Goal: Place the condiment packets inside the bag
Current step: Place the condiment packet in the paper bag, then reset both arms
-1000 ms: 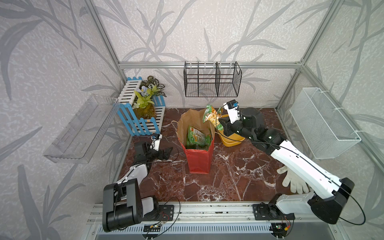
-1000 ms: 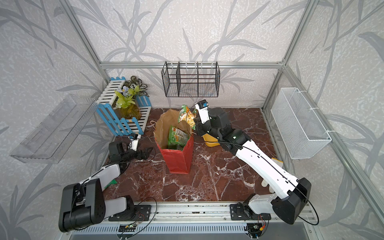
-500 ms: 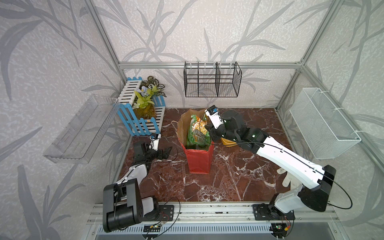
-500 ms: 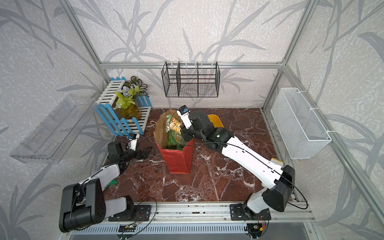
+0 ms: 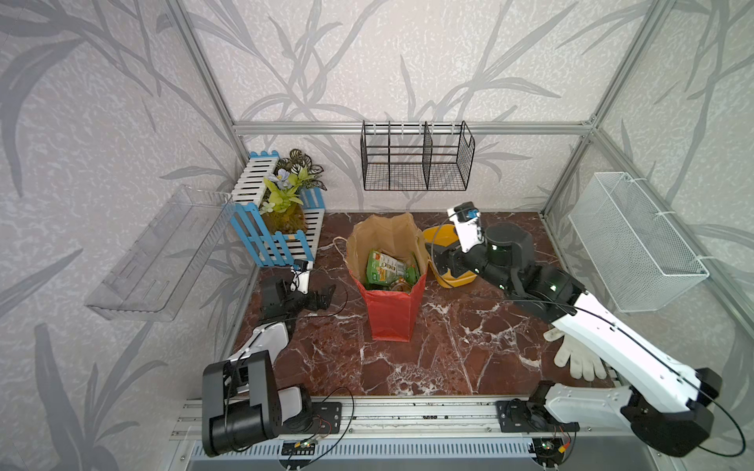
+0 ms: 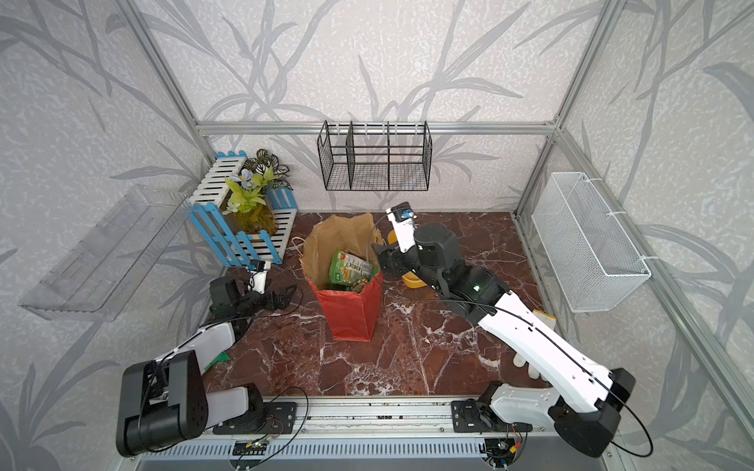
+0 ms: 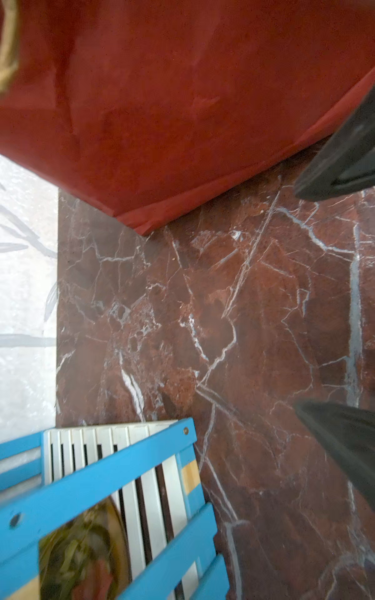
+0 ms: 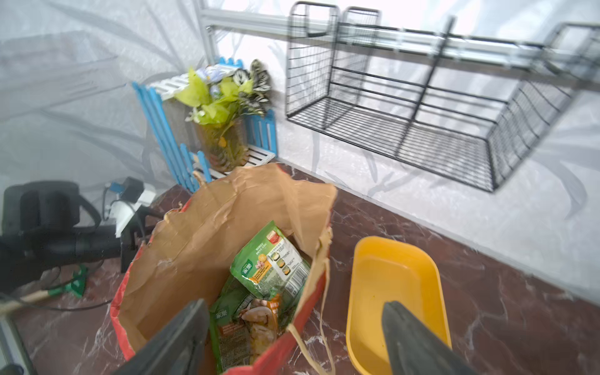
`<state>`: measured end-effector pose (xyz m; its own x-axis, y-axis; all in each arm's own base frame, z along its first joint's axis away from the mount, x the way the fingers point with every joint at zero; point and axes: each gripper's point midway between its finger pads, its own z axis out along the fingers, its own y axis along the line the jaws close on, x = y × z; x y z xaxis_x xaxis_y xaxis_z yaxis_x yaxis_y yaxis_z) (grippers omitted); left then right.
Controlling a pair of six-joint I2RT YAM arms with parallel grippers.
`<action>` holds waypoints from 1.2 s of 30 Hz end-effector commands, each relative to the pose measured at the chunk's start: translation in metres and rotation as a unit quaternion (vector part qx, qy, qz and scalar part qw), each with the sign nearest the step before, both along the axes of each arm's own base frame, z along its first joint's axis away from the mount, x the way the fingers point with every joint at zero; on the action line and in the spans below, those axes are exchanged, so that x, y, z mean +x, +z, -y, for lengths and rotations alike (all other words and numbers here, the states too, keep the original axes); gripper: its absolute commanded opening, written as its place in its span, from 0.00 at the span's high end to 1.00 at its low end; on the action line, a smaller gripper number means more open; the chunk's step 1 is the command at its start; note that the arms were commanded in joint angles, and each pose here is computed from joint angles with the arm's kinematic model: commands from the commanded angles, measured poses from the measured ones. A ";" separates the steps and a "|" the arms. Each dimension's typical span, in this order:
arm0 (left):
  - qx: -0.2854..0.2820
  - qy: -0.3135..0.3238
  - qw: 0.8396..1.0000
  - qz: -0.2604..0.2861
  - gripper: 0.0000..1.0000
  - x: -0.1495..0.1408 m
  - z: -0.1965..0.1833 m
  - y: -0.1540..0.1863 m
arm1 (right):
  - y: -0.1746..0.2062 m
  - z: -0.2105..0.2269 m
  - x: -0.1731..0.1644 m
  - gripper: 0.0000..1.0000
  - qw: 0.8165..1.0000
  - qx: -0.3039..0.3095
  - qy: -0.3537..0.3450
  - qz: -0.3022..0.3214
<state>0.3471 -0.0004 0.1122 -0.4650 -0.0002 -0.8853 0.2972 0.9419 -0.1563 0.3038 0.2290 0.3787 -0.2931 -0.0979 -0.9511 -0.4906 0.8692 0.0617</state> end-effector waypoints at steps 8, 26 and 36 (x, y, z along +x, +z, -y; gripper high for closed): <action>-0.009 0.108 0.989 0.105 0.00 0.026 -0.029 0.033 | -0.102 0.186 0.042 0.02 0.941 0.020 -0.336 -0.025; 0.037 0.184 0.942 0.280 0.00 -0.017 -0.015 0.044 | -0.246 0.271 0.042 0.01 0.891 -0.034 -0.450 0.040; 0.067 0.193 0.963 0.176 0.00 0.030 -0.016 0.015 | -0.275 0.234 0.069 0.01 0.936 -0.070 -0.338 0.070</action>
<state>0.3757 0.0152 0.1461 -0.0419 -0.0141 -0.9990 -0.0505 0.9987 -0.0120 0.3604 -0.0182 0.0821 -0.3202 -0.0206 -0.9471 0.2511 0.9622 -0.1058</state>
